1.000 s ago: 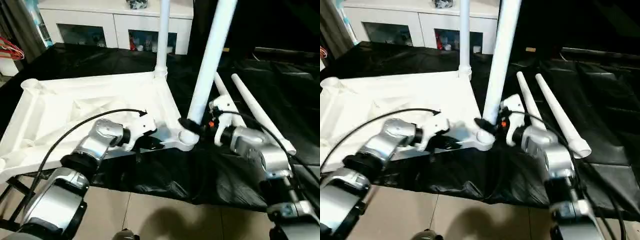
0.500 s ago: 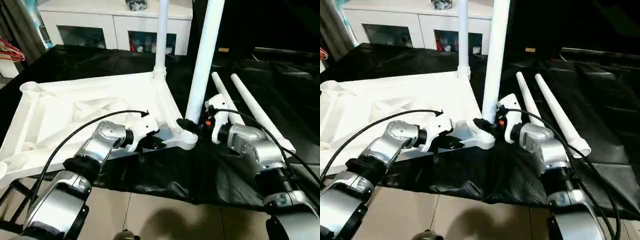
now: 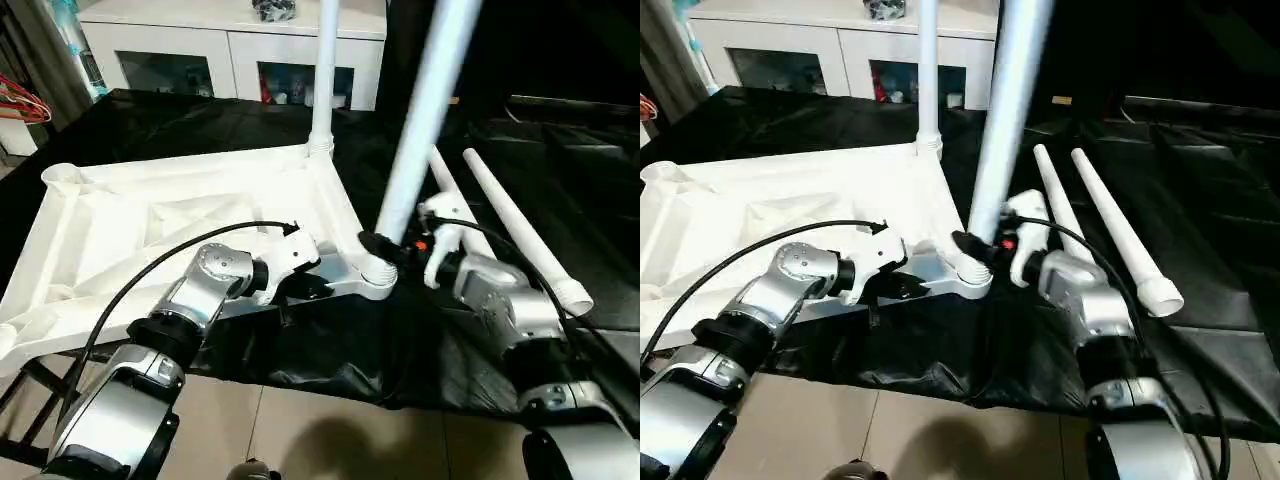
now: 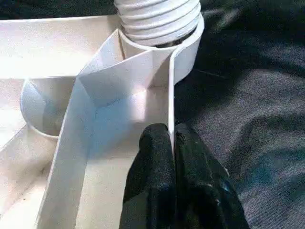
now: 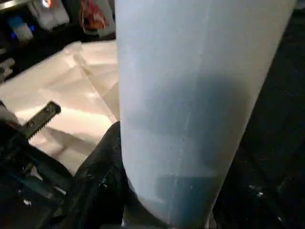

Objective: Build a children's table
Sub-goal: Insert table leg to table base

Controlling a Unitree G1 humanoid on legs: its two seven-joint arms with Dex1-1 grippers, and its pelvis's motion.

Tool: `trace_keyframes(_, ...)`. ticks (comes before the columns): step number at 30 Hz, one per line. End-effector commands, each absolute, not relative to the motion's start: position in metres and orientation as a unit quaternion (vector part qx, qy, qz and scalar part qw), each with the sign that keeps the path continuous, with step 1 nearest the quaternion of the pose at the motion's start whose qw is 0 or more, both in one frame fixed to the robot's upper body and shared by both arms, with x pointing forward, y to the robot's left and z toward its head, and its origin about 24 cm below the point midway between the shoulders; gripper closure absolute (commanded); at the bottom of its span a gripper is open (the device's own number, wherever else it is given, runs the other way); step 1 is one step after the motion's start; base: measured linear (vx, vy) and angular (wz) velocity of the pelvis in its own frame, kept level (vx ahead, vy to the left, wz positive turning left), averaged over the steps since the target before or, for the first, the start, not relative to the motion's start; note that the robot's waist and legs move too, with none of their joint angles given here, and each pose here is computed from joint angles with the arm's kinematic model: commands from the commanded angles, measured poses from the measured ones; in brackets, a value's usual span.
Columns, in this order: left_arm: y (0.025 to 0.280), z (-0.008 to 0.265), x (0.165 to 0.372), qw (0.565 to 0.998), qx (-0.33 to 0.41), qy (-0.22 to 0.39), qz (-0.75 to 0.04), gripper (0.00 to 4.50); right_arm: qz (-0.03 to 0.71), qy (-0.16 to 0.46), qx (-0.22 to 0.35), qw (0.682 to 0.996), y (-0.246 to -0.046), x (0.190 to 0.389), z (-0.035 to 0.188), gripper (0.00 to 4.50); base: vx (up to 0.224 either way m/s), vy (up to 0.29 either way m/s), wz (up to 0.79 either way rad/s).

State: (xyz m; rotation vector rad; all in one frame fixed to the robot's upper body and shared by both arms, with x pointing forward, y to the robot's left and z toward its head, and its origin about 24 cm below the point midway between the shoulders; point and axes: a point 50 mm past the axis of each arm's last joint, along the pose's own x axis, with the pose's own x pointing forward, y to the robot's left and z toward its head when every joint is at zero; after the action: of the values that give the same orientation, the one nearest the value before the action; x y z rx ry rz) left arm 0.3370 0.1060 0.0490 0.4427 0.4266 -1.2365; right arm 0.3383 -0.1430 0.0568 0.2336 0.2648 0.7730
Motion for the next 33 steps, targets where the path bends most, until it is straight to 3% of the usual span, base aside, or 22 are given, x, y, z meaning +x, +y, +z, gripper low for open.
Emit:
trace_keyframes(1, 0.098, 0.055, 0.339, 0.792, 0.173, 0.165, -0.562, 4.5, 0.355, 0.168, 0.138, 0.909, -0.149, 0.327, 0.032, 2.6, 0.0, 0.0, 0.0)
trace_keyframes(9, 0.097, 0.056, 0.342, 0.799, 0.176, 0.161, -0.553, 4.5, 0.329, 0.17, 0.15, 0.917, -0.154, 0.311, 0.011, 2.6, 0.0, 0.0, 0.0)
trace_keyframes(14, 0.098, 0.058, 0.345, 0.803, 0.18, 0.158, -0.546, 4.5, 0.344, 0.178, 0.053, 0.92, -0.152, 0.299, 0.005, 2.6, 0.0, 0.0, 0.0)
trace_keyframes(20, 0.098, 0.058, 0.346, 0.804, 0.183, 0.158, -0.543, 4.5, 0.349, 0.173, 0.019, 0.921, -0.148, 0.301, 0.011, 2.6, 0.0, 0.0, 0.0)
trace_keyframes(33, 0.104, 0.062, 0.343, 0.767, 0.205, 0.166, -0.585, 4.5, 0.454, 0.228, -0.022, 0.861, -0.137, 0.311, 0.013, 2.6, 0.0, 0.0, 0.0)
